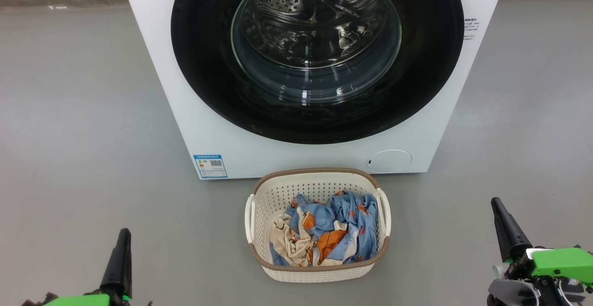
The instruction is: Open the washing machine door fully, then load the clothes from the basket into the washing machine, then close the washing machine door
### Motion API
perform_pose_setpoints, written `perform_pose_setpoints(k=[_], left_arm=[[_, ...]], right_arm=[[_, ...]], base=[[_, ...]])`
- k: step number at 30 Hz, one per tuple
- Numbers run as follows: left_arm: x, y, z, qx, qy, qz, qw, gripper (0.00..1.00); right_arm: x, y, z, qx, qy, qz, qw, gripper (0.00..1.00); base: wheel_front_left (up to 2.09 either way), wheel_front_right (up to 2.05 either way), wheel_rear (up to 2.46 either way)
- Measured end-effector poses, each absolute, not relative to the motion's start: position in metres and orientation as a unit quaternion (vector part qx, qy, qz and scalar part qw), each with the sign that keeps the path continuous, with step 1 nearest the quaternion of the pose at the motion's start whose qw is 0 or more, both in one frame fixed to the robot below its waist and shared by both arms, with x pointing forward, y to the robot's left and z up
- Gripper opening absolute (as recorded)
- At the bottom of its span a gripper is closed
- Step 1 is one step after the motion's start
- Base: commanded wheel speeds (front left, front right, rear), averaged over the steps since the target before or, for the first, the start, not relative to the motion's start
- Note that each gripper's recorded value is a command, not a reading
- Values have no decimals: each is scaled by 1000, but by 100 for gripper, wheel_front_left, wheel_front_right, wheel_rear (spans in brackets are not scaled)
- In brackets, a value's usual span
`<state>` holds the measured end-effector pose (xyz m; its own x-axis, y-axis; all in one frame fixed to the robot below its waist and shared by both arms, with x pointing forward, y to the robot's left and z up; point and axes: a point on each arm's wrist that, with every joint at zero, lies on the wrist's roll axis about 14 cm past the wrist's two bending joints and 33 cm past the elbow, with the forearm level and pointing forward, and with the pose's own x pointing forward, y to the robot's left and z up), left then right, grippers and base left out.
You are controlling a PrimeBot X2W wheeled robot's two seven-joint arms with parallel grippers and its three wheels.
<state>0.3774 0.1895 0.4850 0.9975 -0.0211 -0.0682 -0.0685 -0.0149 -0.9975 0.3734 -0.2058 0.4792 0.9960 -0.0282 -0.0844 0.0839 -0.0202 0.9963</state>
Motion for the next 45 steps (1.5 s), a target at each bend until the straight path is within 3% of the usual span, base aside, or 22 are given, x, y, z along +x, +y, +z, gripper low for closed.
perform_pose_setpoints(k=[2,3,9,27,37,45], left_arm=[[377,189,485,-712,31,17,701,0],[377,189,485,-712,31,17,701,100],[362,186,456,-715,64,48,694,100],[364,192,466,-711,43,46,701,100],[367,193,475,-688,34,37,724,100],[369,195,479,-641,37,26,766,100]], right_arm=[[373,-206,479,713,20,-40,700,0],[373,-206,479,713,20,-40,700,100],[357,-200,447,719,53,-75,689,100],[363,-197,463,716,30,-62,695,100],[368,-192,476,694,19,-48,718,100],[370,-187,483,663,16,-36,747,100]], base=[[0,0,0],[0,0,0],[0,0,0],[0,0,0],[0,0,0],[0,0,0]])
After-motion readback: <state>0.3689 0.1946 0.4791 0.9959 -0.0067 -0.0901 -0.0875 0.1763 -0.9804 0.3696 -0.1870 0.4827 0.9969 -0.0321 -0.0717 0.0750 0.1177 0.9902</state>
